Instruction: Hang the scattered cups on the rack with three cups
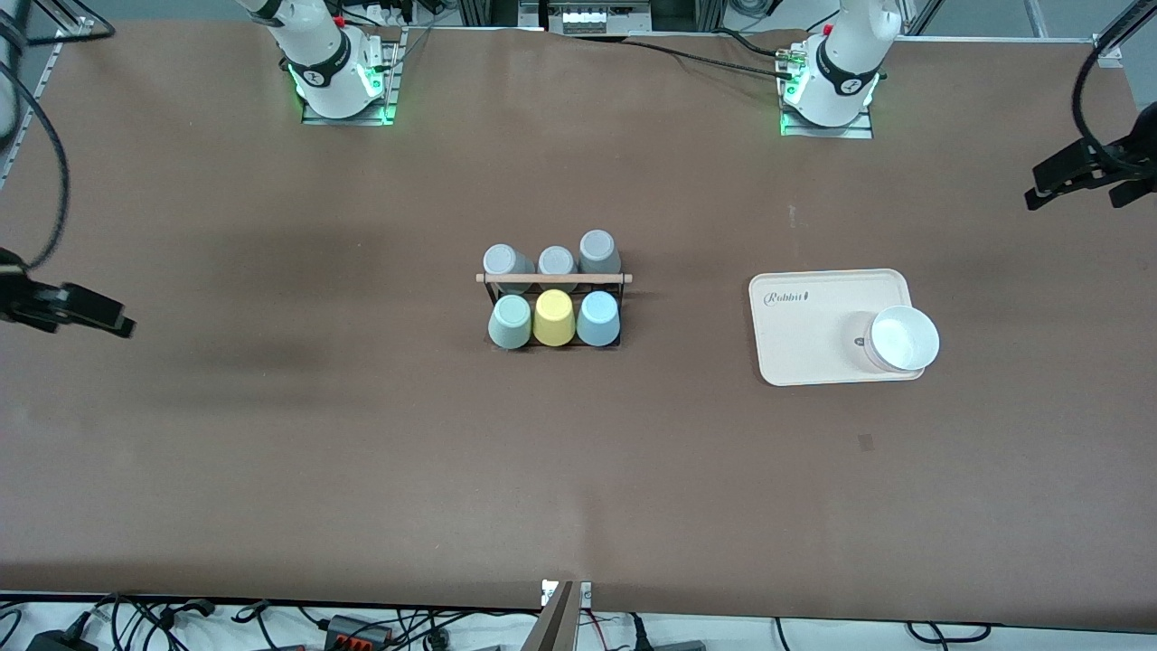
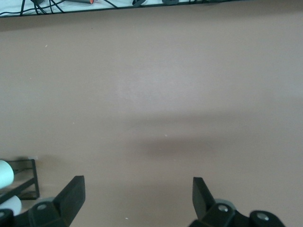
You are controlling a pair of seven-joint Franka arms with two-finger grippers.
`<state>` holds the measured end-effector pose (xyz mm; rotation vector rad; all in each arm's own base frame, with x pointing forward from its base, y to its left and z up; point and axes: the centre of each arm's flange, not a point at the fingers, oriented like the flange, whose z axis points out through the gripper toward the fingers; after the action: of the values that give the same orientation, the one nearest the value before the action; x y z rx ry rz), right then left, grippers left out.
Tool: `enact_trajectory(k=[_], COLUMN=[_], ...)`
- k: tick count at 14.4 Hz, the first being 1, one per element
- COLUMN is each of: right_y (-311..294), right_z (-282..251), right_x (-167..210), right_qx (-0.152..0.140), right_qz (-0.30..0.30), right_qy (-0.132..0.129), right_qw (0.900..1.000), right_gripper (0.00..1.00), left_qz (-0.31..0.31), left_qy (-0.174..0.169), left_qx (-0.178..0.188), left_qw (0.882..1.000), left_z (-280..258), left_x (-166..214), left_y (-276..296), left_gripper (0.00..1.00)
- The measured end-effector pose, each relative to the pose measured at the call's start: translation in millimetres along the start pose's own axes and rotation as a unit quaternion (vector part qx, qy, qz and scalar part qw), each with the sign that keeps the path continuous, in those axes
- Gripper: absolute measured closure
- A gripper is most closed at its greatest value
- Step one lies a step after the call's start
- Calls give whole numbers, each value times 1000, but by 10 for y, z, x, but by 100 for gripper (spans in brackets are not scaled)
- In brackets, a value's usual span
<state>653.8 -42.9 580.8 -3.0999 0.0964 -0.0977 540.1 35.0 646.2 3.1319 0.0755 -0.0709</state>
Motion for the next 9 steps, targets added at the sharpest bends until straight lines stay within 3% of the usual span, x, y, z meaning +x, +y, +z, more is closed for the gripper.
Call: enact_trajectory(k=[5,9], right_y=[-117,-55], right_z=[-10,152], right_x=[-102,-391], right_qx=[-8,-9], right_qz=[-20,-18], right_qy=[-5,-7], right_qw=[1000,1000], right_gripper=[0,0], left_qz=[4,8], left_qy=[0,0], left_qx=[0,0], left_qw=[1000,1000], left_z=[-2,-3], left_x=[-2,-2], left_y=[-30,16], left_gripper=[0,0])
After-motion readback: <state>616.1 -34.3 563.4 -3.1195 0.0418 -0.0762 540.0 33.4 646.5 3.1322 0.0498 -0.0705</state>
